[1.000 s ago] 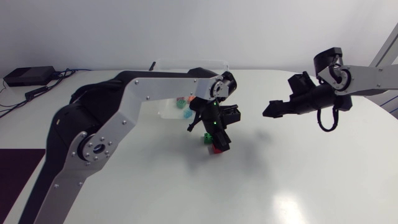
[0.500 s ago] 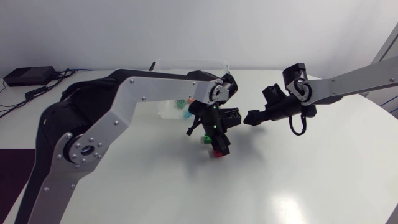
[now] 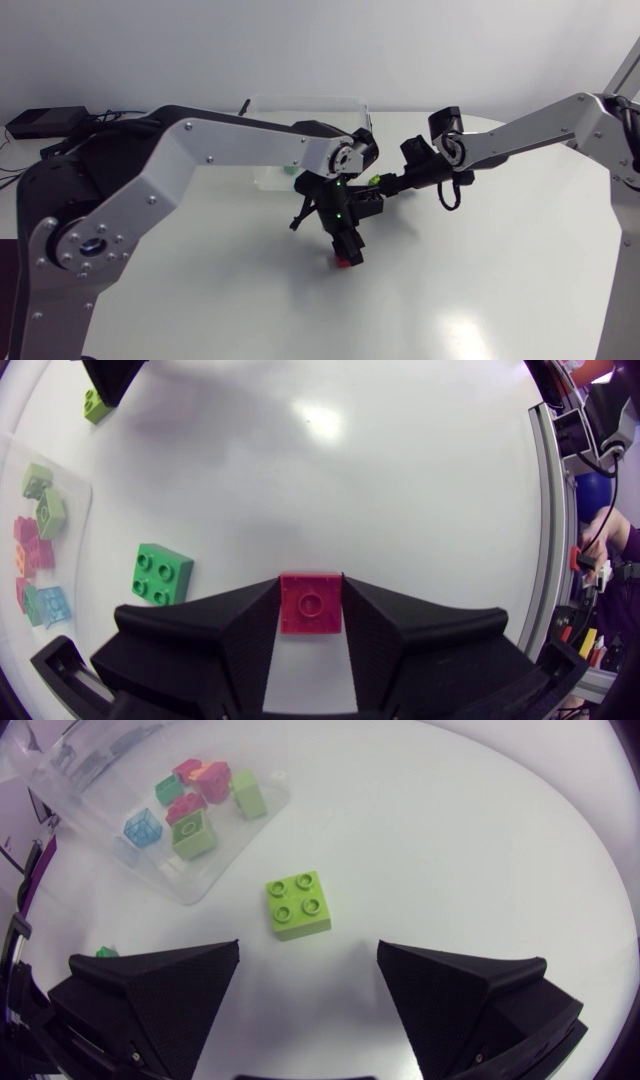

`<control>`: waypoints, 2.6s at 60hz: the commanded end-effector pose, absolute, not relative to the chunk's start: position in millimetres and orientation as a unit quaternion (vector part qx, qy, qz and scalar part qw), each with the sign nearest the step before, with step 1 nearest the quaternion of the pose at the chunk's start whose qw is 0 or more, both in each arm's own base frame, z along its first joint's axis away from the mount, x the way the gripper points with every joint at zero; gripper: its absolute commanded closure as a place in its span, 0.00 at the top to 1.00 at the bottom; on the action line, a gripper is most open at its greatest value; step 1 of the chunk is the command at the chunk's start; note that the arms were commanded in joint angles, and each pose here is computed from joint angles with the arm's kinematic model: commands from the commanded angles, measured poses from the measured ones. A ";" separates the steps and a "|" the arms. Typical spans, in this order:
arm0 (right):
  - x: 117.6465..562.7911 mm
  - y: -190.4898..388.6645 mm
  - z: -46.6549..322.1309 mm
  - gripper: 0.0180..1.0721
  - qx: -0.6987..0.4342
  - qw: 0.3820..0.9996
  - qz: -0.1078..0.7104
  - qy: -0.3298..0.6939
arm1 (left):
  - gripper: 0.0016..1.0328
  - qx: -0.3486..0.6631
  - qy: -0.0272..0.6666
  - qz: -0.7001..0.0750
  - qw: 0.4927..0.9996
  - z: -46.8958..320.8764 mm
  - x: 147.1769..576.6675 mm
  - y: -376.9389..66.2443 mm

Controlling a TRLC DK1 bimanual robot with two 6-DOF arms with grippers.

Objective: Place the duplo bricks in the container

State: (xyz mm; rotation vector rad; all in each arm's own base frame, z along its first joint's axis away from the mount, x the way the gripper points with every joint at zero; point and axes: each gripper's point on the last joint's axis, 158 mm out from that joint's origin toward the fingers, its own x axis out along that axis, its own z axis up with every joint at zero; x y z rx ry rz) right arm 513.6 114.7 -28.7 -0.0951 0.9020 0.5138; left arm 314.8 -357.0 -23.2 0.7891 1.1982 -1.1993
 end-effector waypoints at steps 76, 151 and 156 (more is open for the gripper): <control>474.7 89.8 11.8 0.22 -0.125 0.895 0.194 0.381 | 0.11 0.115 0.252 -0.314 0.908 215.2 519.6 -284.0; 520.2 254.0 167.6 0.23 -0.116 0.911 0.237 0.317 | 0.95 0.180 0.255 -0.317 0.896 164.0 419.1 -233.0; 531.3 260.4 160.7 0.31 -0.118 0.909 0.233 0.324 | 0.95 0.195 0.273 -0.336 0.880 143.8 405.4 -235.8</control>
